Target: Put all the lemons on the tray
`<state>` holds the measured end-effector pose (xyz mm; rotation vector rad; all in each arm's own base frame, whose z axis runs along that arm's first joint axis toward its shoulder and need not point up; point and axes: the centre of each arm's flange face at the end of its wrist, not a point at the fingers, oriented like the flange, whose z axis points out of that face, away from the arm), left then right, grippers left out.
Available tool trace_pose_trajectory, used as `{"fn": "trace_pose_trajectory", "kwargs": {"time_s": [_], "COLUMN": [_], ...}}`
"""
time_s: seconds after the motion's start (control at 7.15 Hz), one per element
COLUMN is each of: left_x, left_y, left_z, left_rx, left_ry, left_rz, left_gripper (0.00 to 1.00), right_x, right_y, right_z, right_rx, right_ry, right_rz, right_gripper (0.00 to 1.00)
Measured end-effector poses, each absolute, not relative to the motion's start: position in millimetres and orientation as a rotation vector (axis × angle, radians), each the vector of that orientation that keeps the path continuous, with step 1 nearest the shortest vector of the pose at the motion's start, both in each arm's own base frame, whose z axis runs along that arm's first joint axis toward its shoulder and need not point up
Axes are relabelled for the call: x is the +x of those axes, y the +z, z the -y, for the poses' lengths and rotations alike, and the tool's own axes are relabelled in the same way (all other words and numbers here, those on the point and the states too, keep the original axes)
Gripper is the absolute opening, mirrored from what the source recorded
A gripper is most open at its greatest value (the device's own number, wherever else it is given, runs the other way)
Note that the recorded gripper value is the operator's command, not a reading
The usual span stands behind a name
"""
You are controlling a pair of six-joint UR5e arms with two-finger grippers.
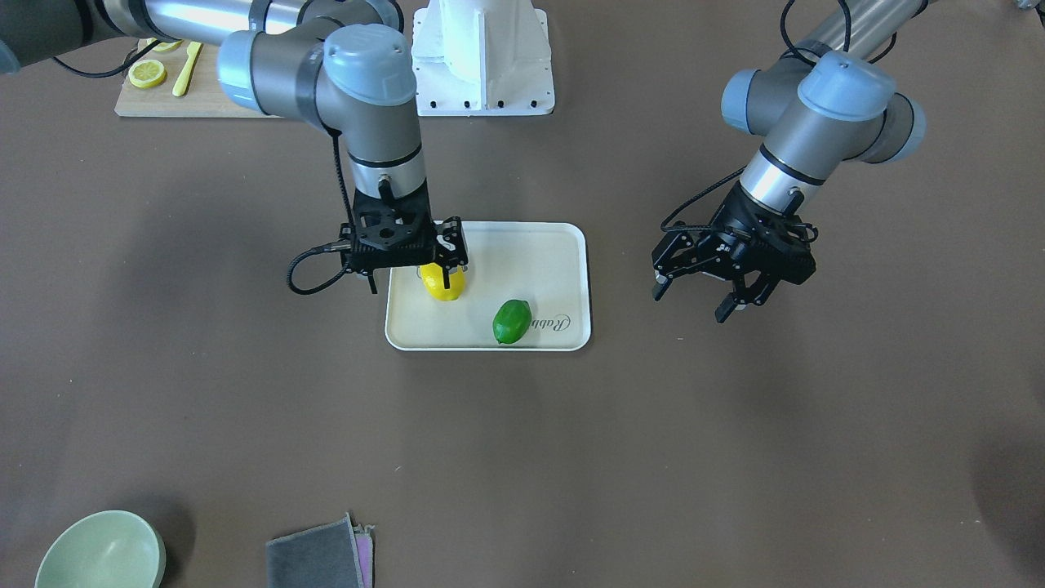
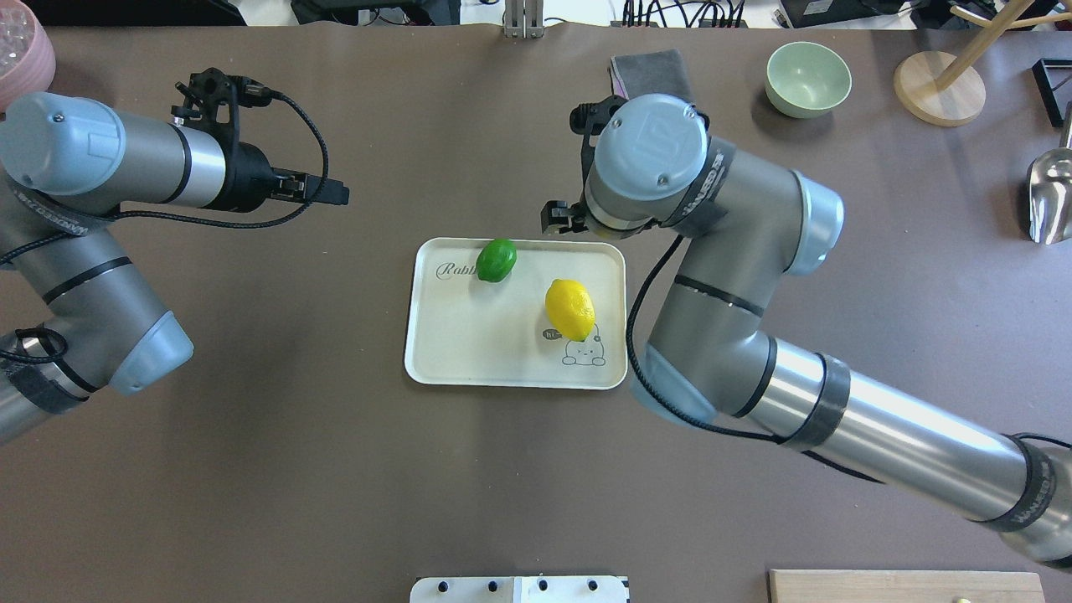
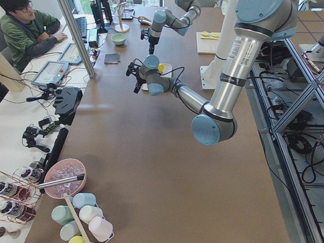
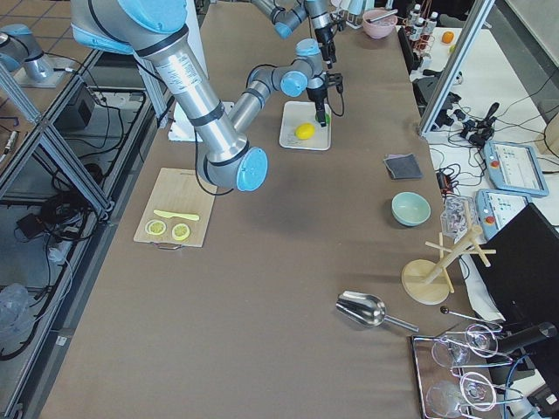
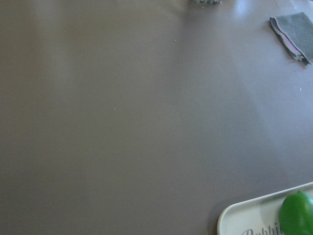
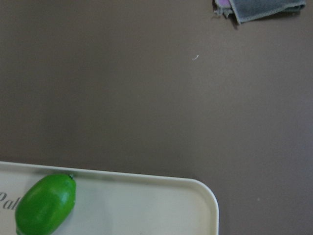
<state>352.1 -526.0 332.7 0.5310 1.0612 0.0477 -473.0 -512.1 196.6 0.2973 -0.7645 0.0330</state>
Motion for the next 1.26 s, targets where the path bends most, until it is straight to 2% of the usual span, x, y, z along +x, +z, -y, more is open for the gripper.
{"fn": "trace_pose_trajectory", "kwargs": {"time_s": [0.28, 0.42, 0.7, 1.26], "left_x": [306.7, 271.9, 175.3, -7.5], "left_y": [369.2, 387.6, 449.2, 618.6], "left_z": [538.7, 550.0, 558.9, 514.3], "left_rx": [0.549, 0.524, 0.461, 0.387], "left_ry": [0.163, 0.218, 0.309, 0.251], "left_rz": [-0.995, -0.967, -0.915, -0.823], "left_gripper": [0.97, 0.97, 0.97, 0.98], "right_x": [-360.5, -285.2, -142.8, 36.1], "right_y": [236.0, 276.6, 368.7, 523.5], "right_z": [561.6, 567.7, 546.2, 461.5], "right_rx": [0.308, 0.316, 0.293, 0.205], "right_ry": [-0.1, -0.192, -0.315, -0.4], "right_rz": [0.694, 0.643, 0.589, 0.583], "right_gripper": [1.0, 1.0, 1.0, 1.0]}}
